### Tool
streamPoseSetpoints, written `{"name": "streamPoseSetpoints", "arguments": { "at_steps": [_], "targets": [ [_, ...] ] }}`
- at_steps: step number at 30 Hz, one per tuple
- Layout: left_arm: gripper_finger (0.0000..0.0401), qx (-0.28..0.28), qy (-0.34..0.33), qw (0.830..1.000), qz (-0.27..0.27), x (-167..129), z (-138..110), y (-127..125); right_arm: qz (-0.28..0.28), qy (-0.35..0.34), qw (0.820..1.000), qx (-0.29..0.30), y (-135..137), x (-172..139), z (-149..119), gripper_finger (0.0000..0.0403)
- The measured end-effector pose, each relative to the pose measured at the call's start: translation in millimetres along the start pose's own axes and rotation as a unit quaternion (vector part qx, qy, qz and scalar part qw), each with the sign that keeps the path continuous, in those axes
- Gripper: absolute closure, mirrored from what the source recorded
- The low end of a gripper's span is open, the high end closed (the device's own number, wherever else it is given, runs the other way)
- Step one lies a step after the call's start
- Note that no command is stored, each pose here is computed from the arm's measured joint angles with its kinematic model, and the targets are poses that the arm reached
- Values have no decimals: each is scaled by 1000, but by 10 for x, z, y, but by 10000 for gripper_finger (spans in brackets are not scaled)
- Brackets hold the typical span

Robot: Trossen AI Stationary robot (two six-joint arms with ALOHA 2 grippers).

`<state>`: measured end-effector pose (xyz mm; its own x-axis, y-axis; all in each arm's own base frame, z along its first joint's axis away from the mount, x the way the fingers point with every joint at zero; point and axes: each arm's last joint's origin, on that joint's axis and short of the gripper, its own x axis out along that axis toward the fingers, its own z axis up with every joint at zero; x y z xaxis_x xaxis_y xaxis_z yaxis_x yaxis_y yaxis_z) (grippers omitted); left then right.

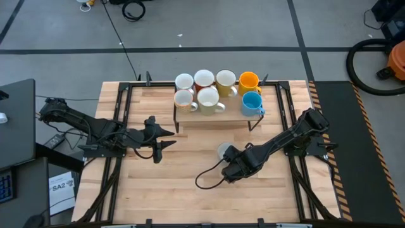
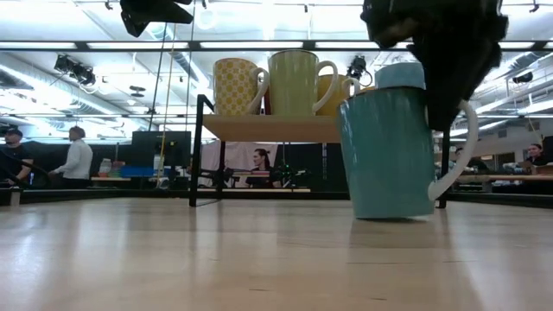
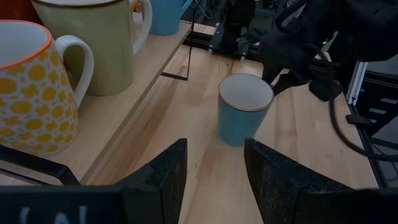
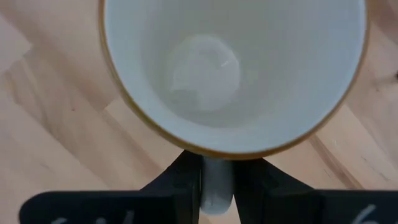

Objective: Place coffee mugs
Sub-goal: Put the blue mug on the shelf

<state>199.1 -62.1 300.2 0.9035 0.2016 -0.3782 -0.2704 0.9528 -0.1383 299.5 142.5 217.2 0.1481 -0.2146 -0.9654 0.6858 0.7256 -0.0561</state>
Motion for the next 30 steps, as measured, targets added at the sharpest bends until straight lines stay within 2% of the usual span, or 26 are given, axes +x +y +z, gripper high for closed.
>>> {"name": "streamPoseSetpoints", "arguments": {
  "at_steps": [10, 18, 23, 30],
  "targets": [
    [234, 0, 0, 1000, 0, 0, 0, 0, 0, 0, 999, -35, 12, -487, 145, 334],
    [234, 1, 0, 1000, 0, 0, 0, 0, -35, -14, 999, -37, -143, -985, 288, 333],
    [234, 1, 0, 1000, 0, 0, 0, -1, -3, -49, 998, -45, -197, -1195, 432, 334],
    [234, 1, 0, 1000, 0, 0, 0, 0, 5, -83, 995, -51, -349, -1358, 614, 334]
  ]
}}
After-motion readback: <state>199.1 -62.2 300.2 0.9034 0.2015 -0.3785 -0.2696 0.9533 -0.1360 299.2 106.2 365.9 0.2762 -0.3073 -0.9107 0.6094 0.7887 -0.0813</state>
